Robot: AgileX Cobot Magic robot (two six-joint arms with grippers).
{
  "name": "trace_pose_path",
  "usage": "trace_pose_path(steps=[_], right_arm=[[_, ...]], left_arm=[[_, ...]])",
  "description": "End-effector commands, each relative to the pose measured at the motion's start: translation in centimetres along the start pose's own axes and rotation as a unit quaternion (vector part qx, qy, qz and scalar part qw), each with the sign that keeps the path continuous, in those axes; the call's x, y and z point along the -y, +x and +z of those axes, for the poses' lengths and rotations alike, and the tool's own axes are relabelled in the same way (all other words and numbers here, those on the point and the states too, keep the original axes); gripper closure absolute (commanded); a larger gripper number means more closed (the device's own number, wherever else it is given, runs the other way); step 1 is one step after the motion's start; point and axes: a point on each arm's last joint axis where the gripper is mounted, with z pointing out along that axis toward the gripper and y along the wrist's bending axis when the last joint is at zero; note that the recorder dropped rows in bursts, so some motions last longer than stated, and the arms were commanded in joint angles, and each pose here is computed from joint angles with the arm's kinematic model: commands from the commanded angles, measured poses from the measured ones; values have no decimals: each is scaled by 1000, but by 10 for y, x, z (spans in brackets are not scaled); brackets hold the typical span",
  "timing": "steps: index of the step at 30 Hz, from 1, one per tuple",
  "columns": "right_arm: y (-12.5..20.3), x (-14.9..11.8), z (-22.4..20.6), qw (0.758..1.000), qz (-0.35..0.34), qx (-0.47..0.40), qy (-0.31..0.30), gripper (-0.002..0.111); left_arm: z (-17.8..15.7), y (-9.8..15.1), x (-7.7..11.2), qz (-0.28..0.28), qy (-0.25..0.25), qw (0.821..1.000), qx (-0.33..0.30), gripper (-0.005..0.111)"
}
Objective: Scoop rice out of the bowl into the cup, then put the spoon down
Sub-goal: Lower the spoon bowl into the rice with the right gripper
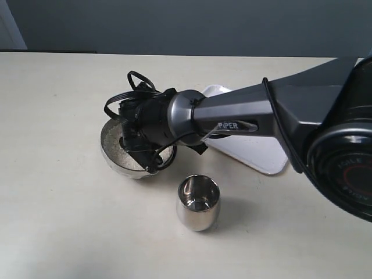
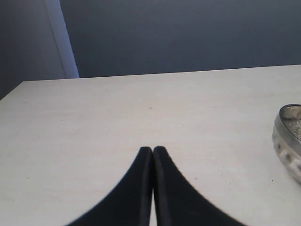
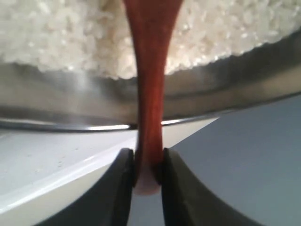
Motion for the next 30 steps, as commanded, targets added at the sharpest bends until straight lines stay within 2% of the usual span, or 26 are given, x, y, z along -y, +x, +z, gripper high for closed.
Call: trace_pose_path(steps=[1,15,30], right_arm=[[0,0,-1,1000,-9,-5,-2,108],[4,21,-14,997,63,39,-11,108],[19,11,-2,993,85,32,-70,108]], left_arm=[[-1,-2,-1,0,-4,1000,9,106],[-1,-2,-1,0,-4,1000,9,106],[-1,-2,-1,0,-4,1000,9,106]])
